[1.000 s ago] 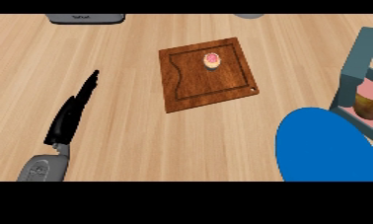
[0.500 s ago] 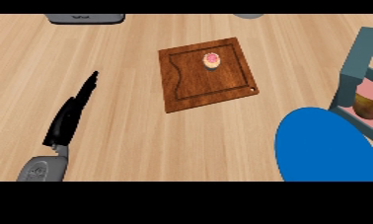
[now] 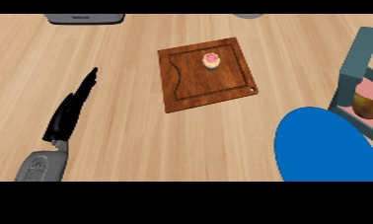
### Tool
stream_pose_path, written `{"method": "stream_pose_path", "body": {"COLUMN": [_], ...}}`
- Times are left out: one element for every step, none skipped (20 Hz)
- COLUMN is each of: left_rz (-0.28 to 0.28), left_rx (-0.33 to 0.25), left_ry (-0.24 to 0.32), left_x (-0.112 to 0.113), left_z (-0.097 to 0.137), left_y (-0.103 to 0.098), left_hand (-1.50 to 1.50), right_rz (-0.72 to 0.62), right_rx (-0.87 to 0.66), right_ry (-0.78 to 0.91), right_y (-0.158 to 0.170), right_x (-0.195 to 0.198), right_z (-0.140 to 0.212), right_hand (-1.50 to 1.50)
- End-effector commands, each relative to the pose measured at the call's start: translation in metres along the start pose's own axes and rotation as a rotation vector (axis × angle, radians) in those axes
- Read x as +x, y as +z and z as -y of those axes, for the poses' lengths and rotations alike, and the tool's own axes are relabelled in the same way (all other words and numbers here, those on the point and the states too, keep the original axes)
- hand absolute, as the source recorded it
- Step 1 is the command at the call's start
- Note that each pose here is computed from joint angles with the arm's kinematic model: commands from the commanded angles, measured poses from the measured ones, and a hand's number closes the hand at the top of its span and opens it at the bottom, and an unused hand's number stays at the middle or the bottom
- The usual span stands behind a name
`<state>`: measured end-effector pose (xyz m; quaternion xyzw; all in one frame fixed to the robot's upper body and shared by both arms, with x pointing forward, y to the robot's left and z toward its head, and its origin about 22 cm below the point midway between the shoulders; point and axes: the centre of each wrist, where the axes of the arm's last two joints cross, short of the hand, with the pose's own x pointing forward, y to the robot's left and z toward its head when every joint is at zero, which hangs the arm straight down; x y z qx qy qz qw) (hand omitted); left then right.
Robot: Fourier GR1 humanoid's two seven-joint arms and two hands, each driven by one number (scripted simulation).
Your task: Pick the pear from the cutting board and place it in the cardboard box
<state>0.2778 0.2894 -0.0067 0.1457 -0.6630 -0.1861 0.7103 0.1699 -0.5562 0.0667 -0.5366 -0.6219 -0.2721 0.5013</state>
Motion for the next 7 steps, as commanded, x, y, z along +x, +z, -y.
{"method": "stream_pose_path", "body": {"left_rz": [0.001,0.014,0.005,0.004,0.000,0.004,0.010], "left_rx": [-0.008,-0.009,0.007,-0.005,-0.008,-0.008,0.008], "left_ry": [-0.012,-0.003,0.004,-0.001,0.002,-0.007,-0.005], "left_x": [-0.008,0.014,0.001,0.000,-0.003,0.004,0.003], "left_z": [0.004,0.018,0.003,0.001,0.015,-0.008,-0.006], "left_y": [0.002,0.012,0.011,0.012,0.009,0.015,0.018], "left_hand": [0.00,0.00,0.00,0.00,0.00,0.00,0.00], "right_rz": [0.009,0.011,0.008,0.002,0.019,0.001,0.001], "right_rx": [-0.031,-0.003,-0.001,0.003,0.002,0.017,0.035], "right_ry": [0.016,0.025,0.029,0.040,0.036,0.062,0.059], "right_y": [0.004,0.006,-0.004,0.014,-0.003,0.003,0.003], "right_x": [-0.032,-0.030,-0.033,-0.039,-0.041,-0.048,-0.046], "right_z": [0.032,0.033,0.038,0.055,0.052,0.057,0.069], "right_hand": [-1.50,-1.50,-1.50,-1.50,-1.50,-1.50,-1.50]}}
